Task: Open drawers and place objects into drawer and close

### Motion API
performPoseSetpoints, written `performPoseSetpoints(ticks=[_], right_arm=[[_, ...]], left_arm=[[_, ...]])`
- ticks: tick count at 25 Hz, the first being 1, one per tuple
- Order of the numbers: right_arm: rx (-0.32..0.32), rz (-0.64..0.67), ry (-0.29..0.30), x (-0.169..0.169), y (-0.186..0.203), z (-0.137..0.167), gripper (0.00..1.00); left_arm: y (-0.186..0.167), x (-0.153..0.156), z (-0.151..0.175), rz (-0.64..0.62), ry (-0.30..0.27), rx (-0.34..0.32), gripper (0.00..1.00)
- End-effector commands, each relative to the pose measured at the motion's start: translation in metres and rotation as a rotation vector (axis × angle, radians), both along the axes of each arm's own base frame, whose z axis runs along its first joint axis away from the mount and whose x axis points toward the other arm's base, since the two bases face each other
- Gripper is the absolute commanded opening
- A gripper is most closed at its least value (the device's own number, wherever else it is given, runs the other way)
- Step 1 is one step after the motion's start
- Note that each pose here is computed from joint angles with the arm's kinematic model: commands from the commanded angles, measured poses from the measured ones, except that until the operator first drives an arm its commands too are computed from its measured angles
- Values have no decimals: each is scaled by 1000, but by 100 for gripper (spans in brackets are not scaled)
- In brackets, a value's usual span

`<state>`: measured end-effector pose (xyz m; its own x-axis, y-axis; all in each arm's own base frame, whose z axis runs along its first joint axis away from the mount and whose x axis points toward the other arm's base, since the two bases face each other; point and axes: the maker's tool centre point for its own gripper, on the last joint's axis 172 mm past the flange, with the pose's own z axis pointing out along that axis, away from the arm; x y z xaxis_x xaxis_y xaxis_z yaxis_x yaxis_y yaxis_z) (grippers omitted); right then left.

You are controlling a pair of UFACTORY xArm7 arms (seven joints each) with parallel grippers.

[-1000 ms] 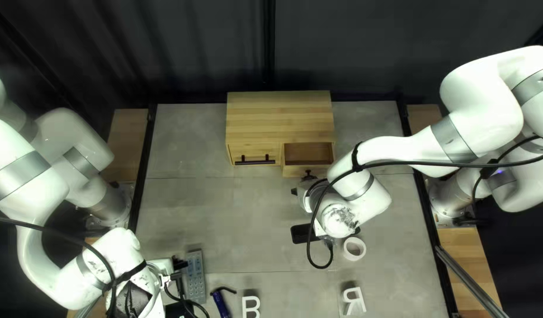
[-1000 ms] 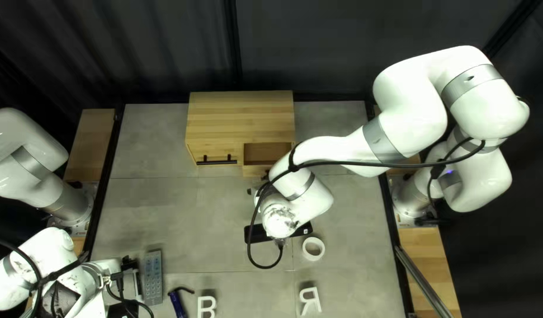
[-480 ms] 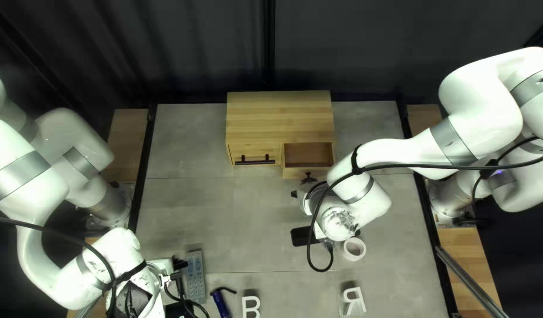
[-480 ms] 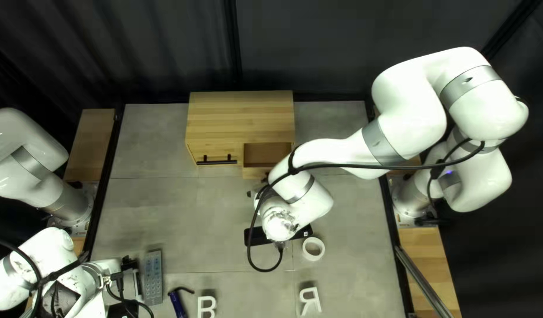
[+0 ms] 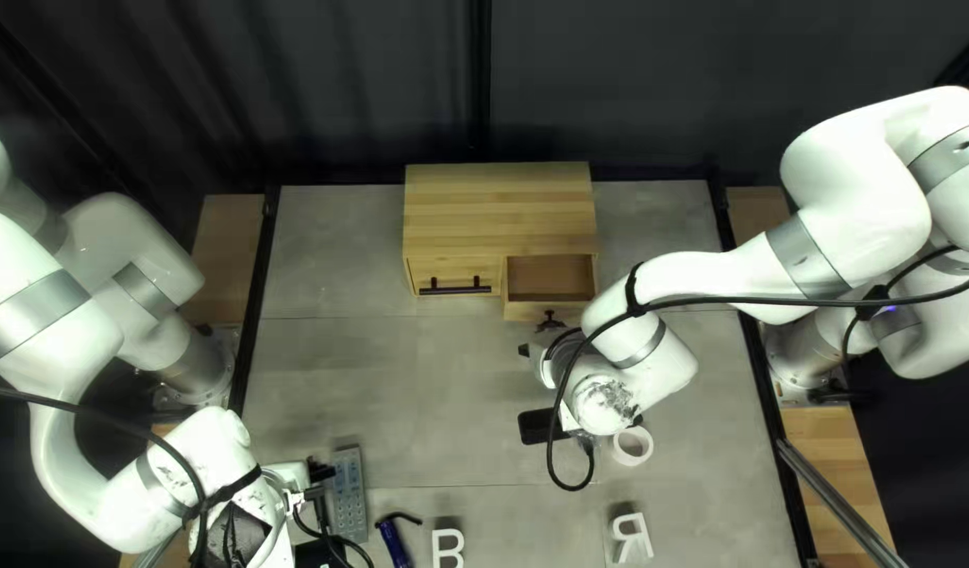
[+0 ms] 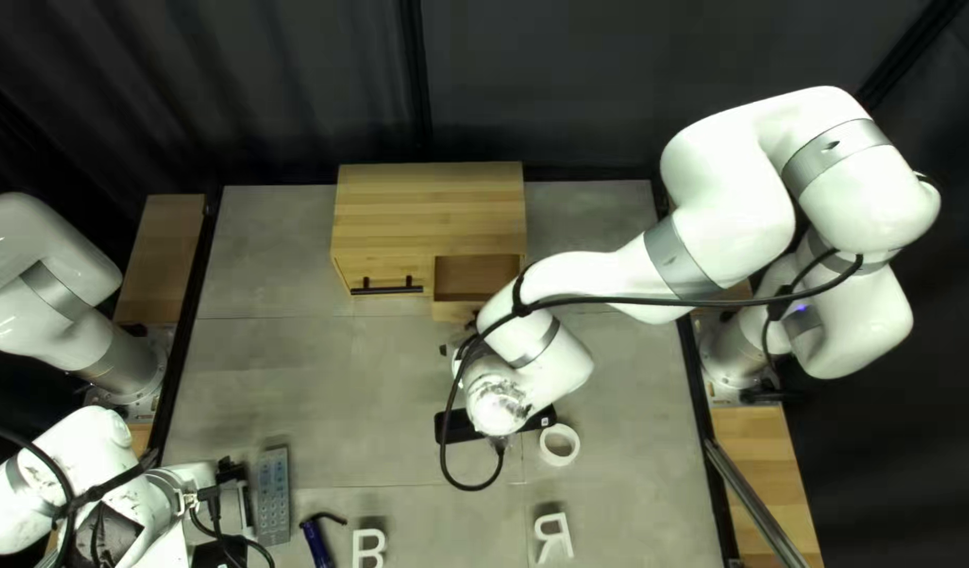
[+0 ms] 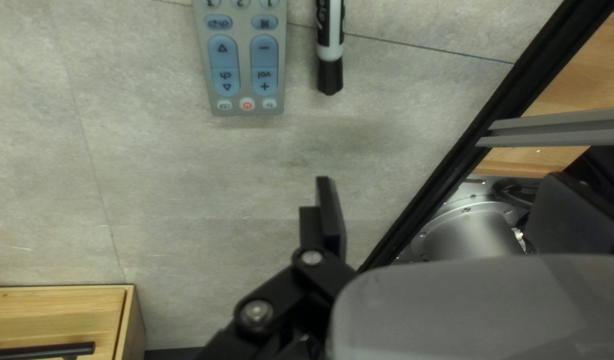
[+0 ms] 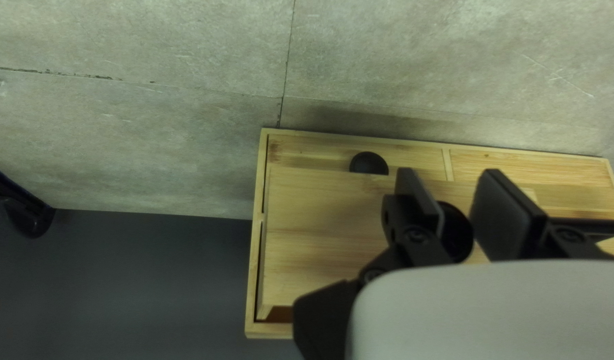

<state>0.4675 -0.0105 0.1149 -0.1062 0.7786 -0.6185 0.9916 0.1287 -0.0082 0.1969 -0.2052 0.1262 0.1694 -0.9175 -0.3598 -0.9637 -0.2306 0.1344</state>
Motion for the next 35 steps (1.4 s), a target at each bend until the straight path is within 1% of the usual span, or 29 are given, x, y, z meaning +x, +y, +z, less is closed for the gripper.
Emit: performPoseSetpoints(ticks=[1,35], right_arm=[[2,2,-1,-1,3,0,7],[2,9,16,1,23,-3,7]], left_arm=[[0,0,0,0,0,0,100],[0,0,0,0,0,0,100]])
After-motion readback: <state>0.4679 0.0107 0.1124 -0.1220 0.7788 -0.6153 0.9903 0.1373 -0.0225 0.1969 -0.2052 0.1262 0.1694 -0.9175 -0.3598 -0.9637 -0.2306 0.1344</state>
